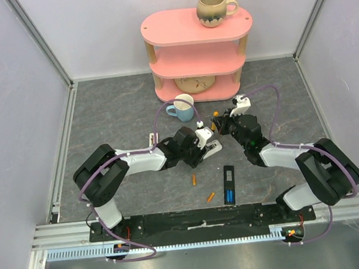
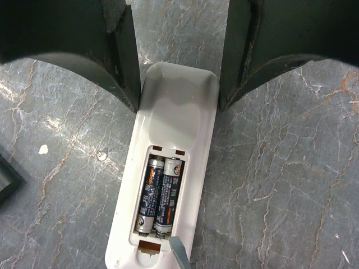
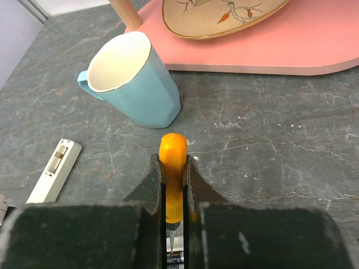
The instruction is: Unload the batteries from the remote control
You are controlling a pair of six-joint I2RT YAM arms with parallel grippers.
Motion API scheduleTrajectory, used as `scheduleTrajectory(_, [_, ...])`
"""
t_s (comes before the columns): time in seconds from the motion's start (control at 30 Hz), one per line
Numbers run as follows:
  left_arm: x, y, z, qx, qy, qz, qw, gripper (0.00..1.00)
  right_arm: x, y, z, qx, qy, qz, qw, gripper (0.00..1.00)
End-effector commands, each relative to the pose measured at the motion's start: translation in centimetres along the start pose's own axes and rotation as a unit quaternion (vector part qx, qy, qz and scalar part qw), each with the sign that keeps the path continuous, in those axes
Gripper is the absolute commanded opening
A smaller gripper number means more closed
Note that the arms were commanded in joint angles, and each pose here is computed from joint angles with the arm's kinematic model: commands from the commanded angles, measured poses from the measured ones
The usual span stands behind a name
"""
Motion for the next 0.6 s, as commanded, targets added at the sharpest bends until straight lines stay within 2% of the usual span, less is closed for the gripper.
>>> scheduleTrajectory(0.0, [3.8, -0.4, 0.5, 0.001, 0.076, -0.031, 0.997, 0.13, -1.1, 0.0, 0.3, 0.013, -0.025, -0.023, 0.999, 0.0])
scheduleTrajectory(0.3, [3.4, -0.5, 0.0, 0.002, 0.061, -0.027, 0.998, 0.14, -0.5, 0.1, -0.5, 0.005, -0.022, -0.019, 1.0, 0.0])
scheduleTrajectory(0.37, [2.8, -0.1, -0.4, -0.017, 0.038, -0.019, 0.999, 0.03, -0.8, 0.2, -0.8, 0.002, -0.031, -0.012, 0.999, 0.0])
scheduleTrajectory(0.57, [2.1, 0.7, -1.9, -0.09, 0.008, 0.018, 0.996, 0.02, -1.7, 0.7, -1.9, -0.008, -0.047, 0.0, 0.999, 0.0])
Point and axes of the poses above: each gripper's point midway between its finger pads, its own z axis out along the fingers, its own y axis along the line the jaws close on, x = y × z, the point moved 4 cm from there along -z, back along the fingers, and after that the axes turned 7 degrees about z, right-handed, at the moved point
